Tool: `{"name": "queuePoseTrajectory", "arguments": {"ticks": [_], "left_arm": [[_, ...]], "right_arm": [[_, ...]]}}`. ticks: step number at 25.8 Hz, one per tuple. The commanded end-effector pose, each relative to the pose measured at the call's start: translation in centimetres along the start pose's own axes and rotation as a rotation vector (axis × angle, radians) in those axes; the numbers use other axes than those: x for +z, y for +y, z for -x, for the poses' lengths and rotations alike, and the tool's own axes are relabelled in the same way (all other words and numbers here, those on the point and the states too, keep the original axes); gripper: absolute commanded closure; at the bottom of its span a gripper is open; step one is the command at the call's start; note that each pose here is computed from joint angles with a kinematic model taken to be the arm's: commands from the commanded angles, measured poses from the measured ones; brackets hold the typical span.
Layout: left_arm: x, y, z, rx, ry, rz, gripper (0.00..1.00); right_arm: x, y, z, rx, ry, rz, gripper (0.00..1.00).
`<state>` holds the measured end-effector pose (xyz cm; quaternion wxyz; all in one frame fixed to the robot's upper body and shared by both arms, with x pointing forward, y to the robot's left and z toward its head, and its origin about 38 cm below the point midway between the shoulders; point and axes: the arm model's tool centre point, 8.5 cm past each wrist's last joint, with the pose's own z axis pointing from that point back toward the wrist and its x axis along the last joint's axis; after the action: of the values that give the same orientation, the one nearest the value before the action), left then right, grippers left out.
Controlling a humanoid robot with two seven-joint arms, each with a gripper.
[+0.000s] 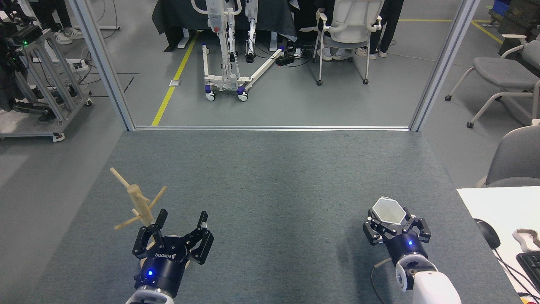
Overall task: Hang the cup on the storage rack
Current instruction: 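Lift the white cup with the right gripper and move it toward the center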
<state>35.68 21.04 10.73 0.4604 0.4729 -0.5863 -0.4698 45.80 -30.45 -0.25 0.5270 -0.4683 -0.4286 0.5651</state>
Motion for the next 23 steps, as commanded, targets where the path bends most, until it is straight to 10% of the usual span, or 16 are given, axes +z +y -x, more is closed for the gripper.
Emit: {"name": "queuePoseTrajectory", "arguments": {"ticks": [1,12,23], "left_arm": [[0.0,0.0,0.0,0.000,0.000,0.001,0.00],[0.0,0.0,0.0,-0.002,-0.002,0.000,0.00],[-0.1,0.0,0.0,0.001,-0.002,0.000,0.00]], "right_arm": [[0.0,0.0,-0.1,0.000,-0.004,-0.001,0.11],[0.1,-0.3,-0.3,0.001,-0.020,-0.019,0.97],[1.8,-12.8,-4.5,0.054,-0.160,0.066,1.00]]}}
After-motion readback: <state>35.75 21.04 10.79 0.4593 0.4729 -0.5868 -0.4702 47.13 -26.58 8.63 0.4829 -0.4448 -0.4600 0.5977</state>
